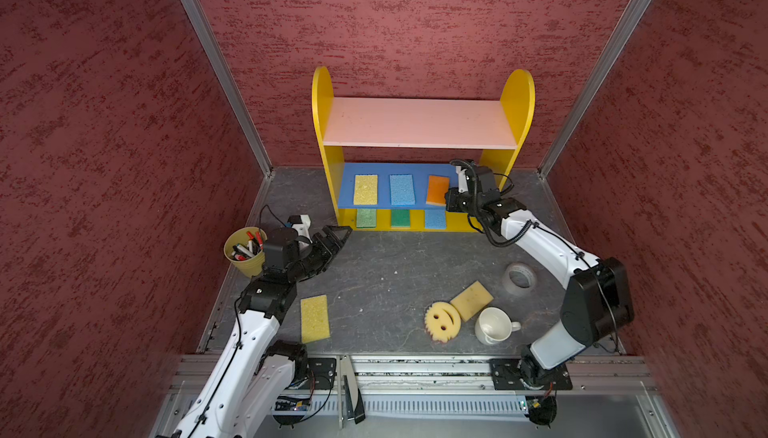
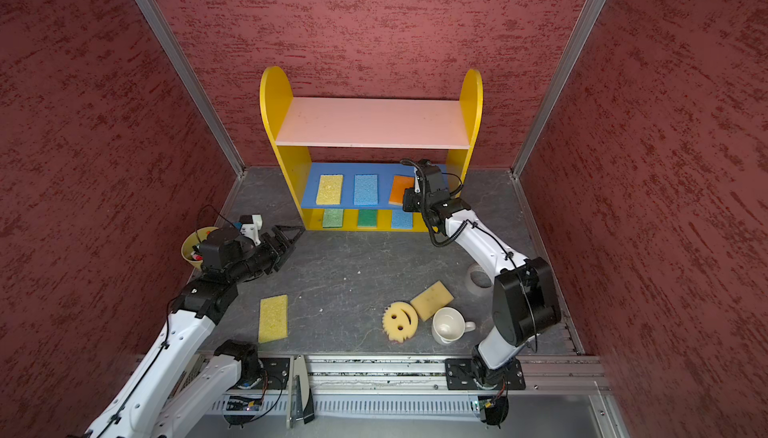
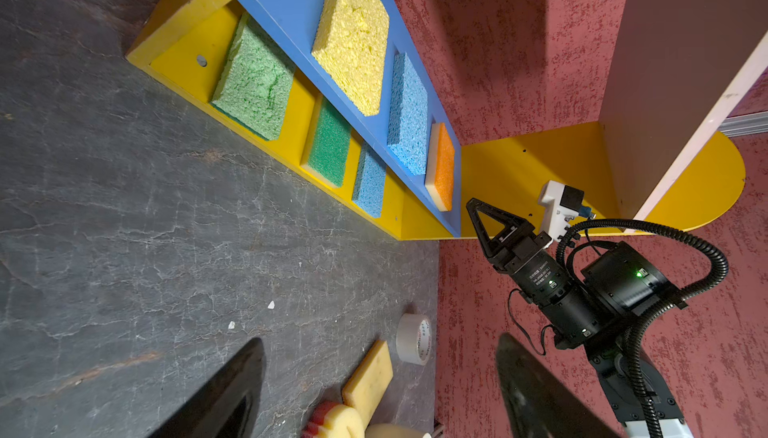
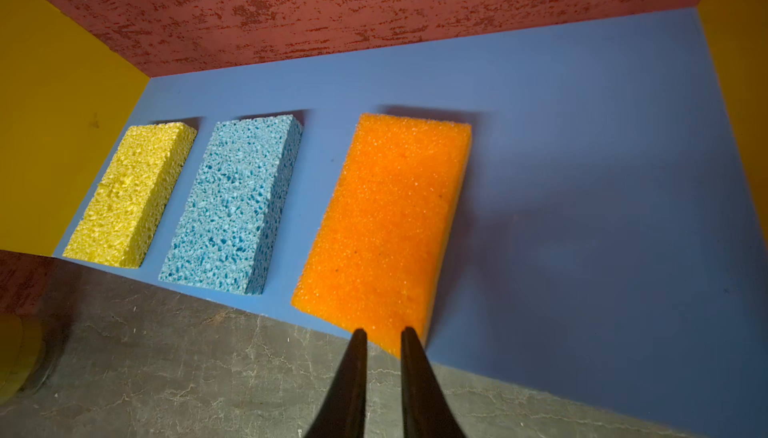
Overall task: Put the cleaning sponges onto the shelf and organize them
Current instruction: 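Push the sponge's lower edge flat against the blue board with the right gripper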
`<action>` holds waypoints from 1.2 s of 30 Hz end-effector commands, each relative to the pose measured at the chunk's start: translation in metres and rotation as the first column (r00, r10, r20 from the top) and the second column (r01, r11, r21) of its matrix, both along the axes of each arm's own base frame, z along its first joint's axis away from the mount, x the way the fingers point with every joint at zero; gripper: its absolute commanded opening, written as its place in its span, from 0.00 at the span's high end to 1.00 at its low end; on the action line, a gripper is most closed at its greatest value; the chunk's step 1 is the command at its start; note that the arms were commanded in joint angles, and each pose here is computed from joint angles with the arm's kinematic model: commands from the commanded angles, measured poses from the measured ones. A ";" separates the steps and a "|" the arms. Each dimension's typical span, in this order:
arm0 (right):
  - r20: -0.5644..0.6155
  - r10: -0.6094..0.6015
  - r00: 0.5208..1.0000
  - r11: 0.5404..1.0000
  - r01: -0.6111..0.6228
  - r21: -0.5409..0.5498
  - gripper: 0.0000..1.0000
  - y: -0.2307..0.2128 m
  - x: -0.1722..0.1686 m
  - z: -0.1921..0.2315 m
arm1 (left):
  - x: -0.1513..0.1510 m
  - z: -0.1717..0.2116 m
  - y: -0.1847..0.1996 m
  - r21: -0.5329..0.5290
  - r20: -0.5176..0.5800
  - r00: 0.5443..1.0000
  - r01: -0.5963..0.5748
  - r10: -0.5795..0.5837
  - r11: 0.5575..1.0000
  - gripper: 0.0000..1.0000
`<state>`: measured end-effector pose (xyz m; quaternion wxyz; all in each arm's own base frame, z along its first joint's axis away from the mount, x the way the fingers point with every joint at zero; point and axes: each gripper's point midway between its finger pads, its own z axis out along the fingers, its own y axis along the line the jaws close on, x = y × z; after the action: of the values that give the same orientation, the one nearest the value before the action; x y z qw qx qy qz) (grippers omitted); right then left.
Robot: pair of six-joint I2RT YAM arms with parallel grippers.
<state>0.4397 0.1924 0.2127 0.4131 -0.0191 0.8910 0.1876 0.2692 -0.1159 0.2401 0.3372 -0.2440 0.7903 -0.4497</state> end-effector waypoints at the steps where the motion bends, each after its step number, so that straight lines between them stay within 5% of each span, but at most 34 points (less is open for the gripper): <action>1: 0.024 0.032 0.999 0.999 -0.033 0.029 0.88 0.011 -0.012 0.009 | -0.003 0.000 0.003 0.000 0.000 1.000 -0.011 0.011 1.000 0.13; 6: 0.014 0.023 1.000 1.000 -0.023 0.005 0.98 0.008 -0.019 0.001 | -0.005 -0.001 0.004 -0.006 -0.006 1.000 -0.016 0.016 1.000 0.13; 36: -0.012 -0.084 0.996 0.993 0.083 -0.087 1.00 -0.007 0.014 -0.028 | -0.001 -0.011 0.004 0.002 -0.026 1.000 -0.017 0.017 1.000 0.12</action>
<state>0.4405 0.1908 0.1699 0.3886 -0.0114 0.9104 0.1413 0.2657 -0.1147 0.2264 0.3199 -0.2607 0.7939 -0.4465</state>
